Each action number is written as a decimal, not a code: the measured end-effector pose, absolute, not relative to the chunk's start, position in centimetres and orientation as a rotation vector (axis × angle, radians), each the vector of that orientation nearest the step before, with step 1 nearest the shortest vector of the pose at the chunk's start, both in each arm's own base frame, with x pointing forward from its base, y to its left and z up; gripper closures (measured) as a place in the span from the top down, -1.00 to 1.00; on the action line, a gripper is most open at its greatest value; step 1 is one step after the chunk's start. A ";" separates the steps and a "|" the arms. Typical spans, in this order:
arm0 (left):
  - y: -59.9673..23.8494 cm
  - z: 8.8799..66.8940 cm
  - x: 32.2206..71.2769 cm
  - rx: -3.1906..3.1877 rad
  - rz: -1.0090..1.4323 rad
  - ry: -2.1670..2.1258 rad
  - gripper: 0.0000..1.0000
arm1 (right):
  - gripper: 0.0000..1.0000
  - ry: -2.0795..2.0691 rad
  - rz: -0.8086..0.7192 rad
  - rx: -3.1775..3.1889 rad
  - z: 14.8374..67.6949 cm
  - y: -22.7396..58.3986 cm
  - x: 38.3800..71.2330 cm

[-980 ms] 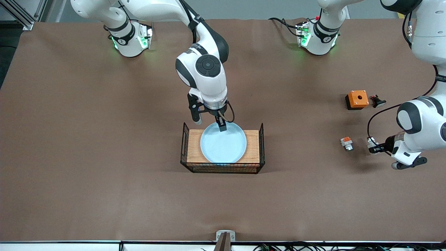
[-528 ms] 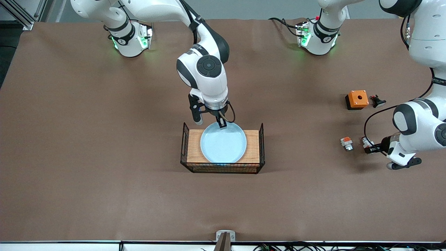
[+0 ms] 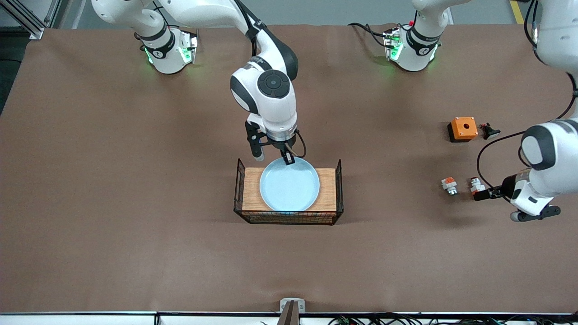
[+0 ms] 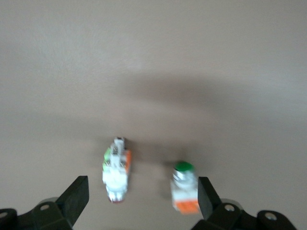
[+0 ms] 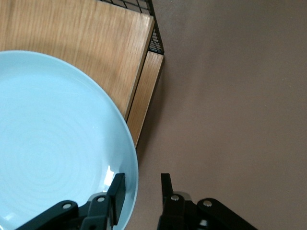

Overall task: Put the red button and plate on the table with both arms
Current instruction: 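Open the left gripper beside the red button and raise it, then lift the plate with the right gripper while the left gripper withdraws, then carry the blue plate away from the tray with the right gripper, then lower the blue plate flat onto the table with the right gripper, then open the right gripper and pull it away from the plate rim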

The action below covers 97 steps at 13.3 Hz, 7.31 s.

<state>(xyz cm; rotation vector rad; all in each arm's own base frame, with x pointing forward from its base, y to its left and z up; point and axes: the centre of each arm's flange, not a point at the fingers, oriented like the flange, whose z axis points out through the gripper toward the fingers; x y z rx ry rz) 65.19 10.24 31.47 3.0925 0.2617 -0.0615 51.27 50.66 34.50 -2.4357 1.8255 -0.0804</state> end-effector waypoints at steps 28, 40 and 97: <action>-4.6 66.1 55.8 3.131 0.056 0.278 1.00 | -0.95 1.596 0.003 -2.729 54.1 44.0 48.6; -7.2 67.5 50.1 3.134 -0.008 0.206 1.00 | -0.95 0.642 0.274 -3.103 56.8 8.4 59.8; -5.0 65.6 51.6 3.154 -0.021 0.130 1.00 | 0.99 0.140 0.078 -3.055 48.5 -1.6 60.4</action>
